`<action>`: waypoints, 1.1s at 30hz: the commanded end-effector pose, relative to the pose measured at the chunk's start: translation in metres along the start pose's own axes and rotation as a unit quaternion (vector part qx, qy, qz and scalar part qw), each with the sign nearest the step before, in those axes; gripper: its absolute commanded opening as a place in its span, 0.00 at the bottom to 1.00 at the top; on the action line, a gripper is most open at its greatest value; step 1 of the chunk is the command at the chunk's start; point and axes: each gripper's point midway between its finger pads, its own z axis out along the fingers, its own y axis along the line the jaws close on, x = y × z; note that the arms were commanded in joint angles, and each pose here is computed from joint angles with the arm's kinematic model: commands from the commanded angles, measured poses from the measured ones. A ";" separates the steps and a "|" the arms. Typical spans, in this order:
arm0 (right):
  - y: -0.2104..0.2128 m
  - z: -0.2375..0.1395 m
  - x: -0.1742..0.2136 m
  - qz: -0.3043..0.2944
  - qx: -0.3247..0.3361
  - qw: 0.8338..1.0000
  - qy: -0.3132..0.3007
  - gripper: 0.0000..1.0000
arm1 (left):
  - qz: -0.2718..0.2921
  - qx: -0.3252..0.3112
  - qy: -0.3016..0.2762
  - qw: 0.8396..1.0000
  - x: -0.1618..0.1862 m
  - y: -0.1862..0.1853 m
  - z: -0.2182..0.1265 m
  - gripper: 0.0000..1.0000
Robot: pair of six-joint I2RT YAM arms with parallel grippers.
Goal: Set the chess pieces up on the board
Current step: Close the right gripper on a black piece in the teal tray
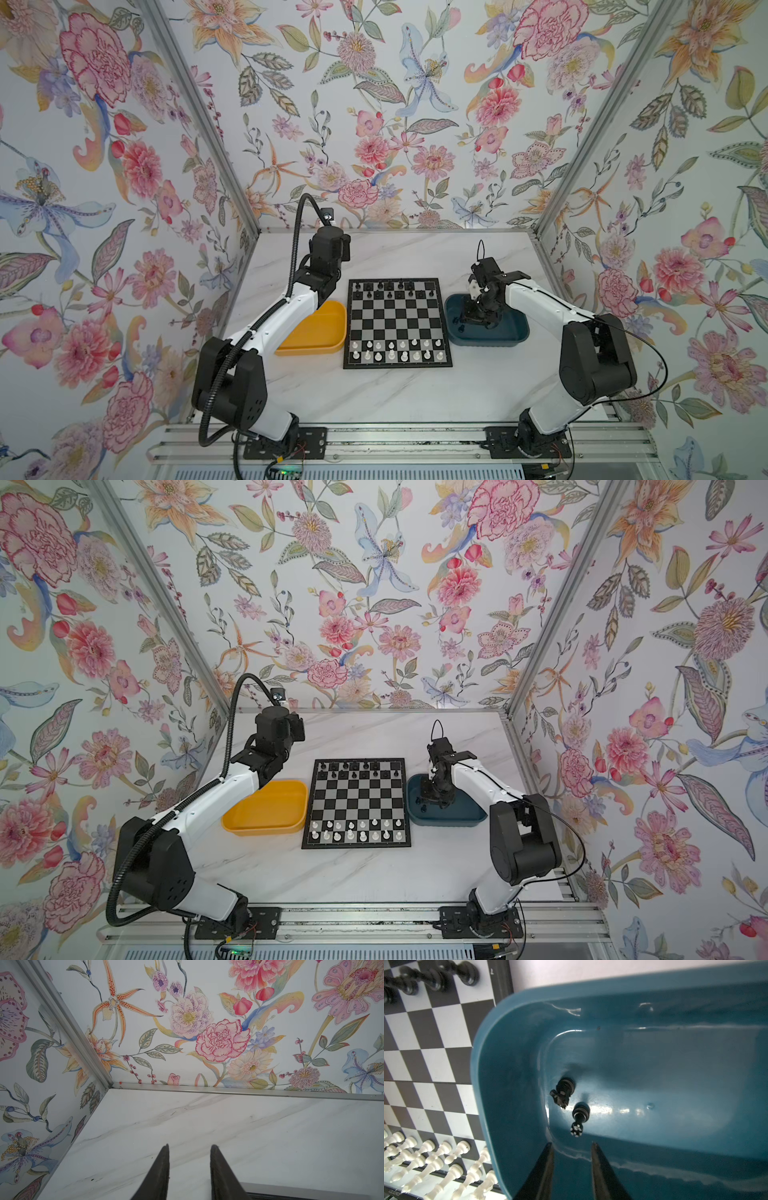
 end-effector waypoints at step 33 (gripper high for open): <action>0.007 0.022 -0.016 -0.088 0.016 0.996 0.025 0.33 | -0.017 0.003 -0.011 1.000 -0.006 0.008 -0.007 0.35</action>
